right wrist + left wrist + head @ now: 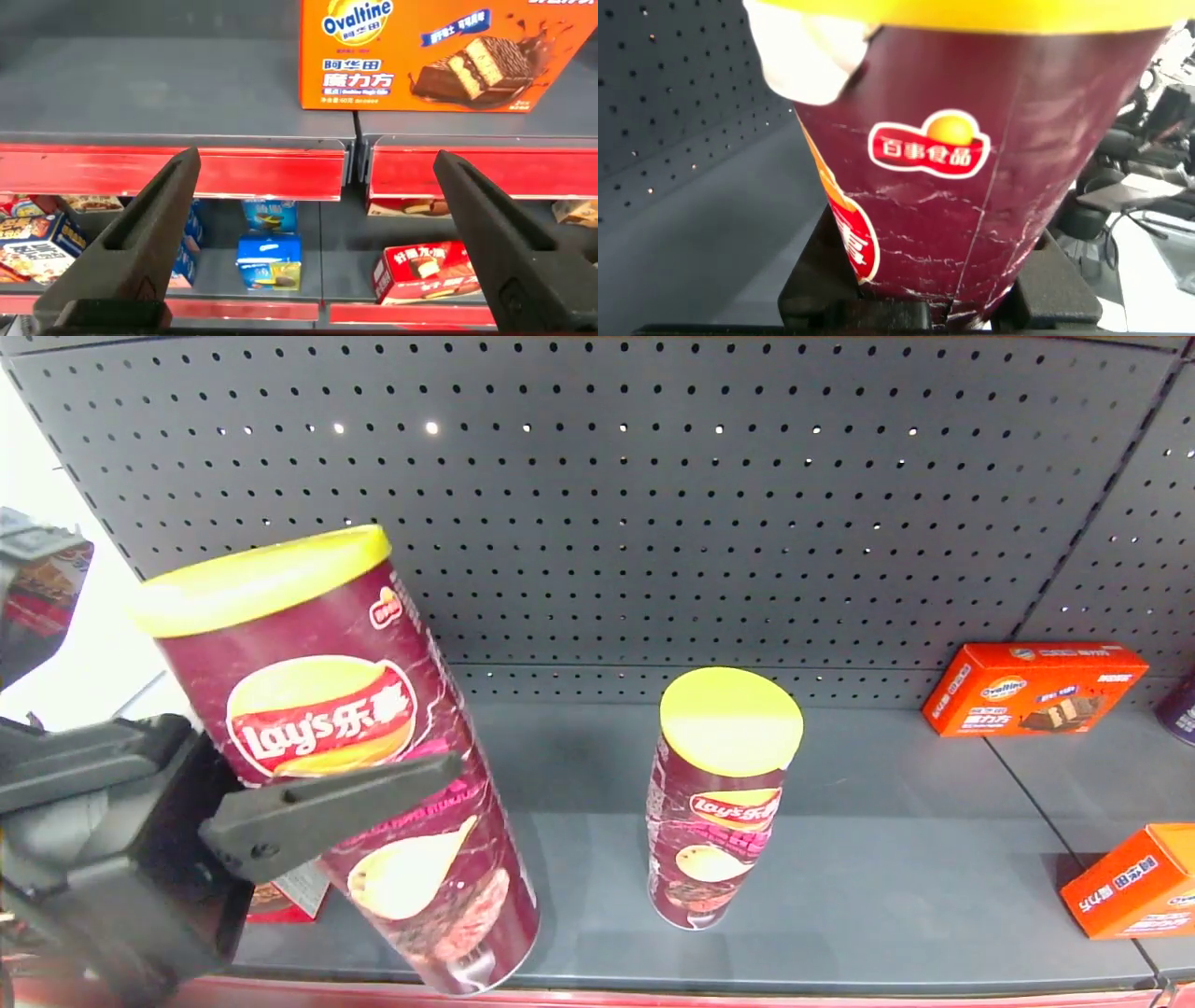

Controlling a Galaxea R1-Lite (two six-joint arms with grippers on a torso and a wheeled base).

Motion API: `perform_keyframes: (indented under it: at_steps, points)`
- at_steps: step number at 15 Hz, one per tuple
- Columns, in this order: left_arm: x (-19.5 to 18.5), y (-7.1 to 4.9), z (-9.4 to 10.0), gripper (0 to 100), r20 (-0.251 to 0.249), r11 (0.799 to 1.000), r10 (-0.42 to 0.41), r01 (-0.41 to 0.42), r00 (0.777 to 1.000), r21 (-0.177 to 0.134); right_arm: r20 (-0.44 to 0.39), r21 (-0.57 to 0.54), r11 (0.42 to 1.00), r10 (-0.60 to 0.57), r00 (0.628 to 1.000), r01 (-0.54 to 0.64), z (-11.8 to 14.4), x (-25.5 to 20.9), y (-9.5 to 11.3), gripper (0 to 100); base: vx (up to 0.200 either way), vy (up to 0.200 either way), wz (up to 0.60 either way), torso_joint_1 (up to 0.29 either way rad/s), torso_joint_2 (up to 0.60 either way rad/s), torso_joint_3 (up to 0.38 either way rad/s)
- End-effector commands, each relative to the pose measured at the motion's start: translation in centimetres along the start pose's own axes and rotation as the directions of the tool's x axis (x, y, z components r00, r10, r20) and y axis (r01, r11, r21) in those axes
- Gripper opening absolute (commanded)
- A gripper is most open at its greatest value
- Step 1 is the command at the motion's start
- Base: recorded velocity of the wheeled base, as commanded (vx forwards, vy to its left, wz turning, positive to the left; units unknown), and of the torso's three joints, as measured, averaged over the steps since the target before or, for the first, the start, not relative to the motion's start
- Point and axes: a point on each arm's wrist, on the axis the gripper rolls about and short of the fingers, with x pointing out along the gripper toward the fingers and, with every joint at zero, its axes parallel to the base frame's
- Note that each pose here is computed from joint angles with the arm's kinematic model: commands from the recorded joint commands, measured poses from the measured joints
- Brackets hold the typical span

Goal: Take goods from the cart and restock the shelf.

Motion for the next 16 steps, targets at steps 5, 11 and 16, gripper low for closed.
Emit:
perform_keyframes:
  at_steps: [5, 11, 16]
  points:
    - [5.8, 6.1, -0.6, 0, -0.068, 0.987, 0.062, -0.051, 0.996, 0.154, -0.004, 0.000, 1.000, 0.000, 1.000, 0.000, 0.0, 0.0, 0.0, 100, 0.000, 0.000, 0.00, 0.000, 0.00, 0.000]
    - [10.0, 10.3, -1.6, 0, -0.090, 0.981, 0.140, -0.125, 0.986, 0.151, -0.004, 0.000, 1.000, 0.000, 1.000, 0.000, 0.0, 0.0, 0.0, 100, 0.000, 0.000, 0.00, 0.000, 0.00, 0.000]
    - [13.6, 12.7, -1.6, 0, -0.137, 0.989, 0.120, -0.107, 0.983, 0.098, -0.004, 0.000, 1.000, 0.000, 1.000, 0.000, 0.0, 0.0, 0.0, 100, 0.000, 0.000, 0.00, 0.000, 0.00, 0.000]
